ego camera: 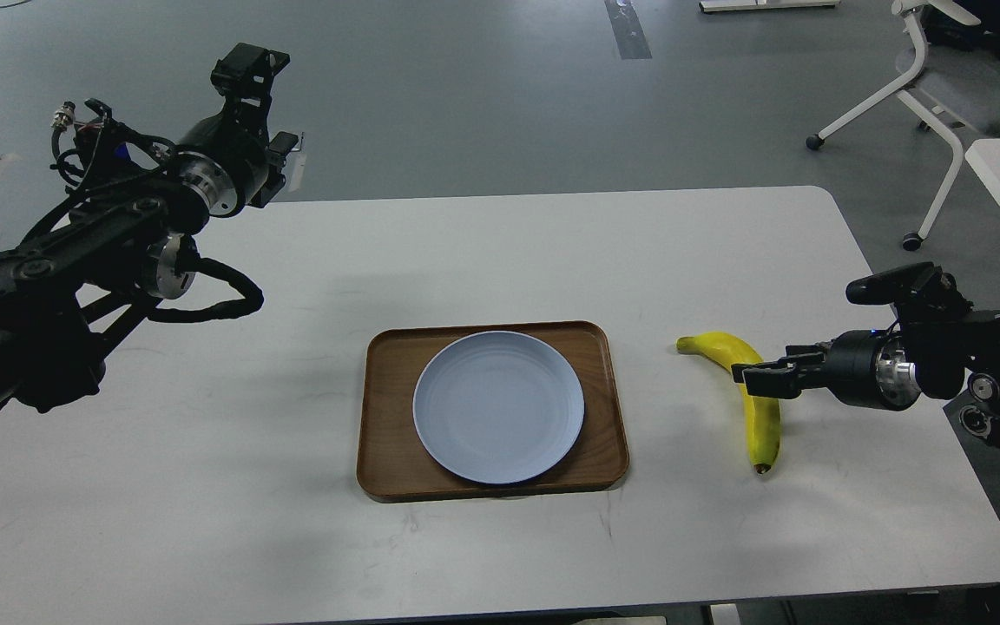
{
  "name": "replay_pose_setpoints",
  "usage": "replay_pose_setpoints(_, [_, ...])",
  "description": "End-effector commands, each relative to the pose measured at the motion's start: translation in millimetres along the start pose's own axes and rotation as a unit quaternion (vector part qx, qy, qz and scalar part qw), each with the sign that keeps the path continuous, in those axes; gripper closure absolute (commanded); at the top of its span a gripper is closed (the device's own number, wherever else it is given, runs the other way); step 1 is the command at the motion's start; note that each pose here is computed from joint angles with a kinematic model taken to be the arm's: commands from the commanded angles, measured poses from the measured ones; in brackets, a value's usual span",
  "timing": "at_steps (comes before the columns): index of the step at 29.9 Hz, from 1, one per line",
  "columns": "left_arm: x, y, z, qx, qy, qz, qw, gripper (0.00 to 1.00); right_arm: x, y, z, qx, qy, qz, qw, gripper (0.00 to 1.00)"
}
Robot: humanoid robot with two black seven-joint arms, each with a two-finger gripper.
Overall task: Place banana on plate with both arms
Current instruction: 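Grasp the yellow banana with the right gripper, then carry the banana with the right gripper over the plate and lower it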
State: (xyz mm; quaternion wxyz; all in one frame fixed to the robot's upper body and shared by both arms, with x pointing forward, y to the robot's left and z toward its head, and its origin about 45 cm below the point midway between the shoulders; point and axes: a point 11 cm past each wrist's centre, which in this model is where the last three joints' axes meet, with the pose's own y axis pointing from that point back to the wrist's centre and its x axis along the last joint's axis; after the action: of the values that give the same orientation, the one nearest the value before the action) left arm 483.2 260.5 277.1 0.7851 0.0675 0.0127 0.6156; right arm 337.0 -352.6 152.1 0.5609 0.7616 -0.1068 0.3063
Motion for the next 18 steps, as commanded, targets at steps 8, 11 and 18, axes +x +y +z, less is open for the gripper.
replay_pose_setpoints(8, [3.3, 6.3, -13.3, 0.006, 0.010, 0.002, 1.000, 0.02, -27.5, -7.3, 4.4, -0.006, -0.004, -0.034, 0.999, 0.85])
replay_pose_setpoints(11, [2.7, 7.6, -18.6, 0.010, 0.006, 0.001, 1.000, 0.02, -20.1, -9.9, 0.1, 0.000, 0.002, -0.018, 1.000, 1.00])
replay_pose_setpoints(18, [2.2, 9.1, -24.9, 0.016, 0.002, 0.001, 1.000, 0.02, 43.0, -2.4, -21.3, 0.049, 0.041, 0.069, 0.996, 1.00])
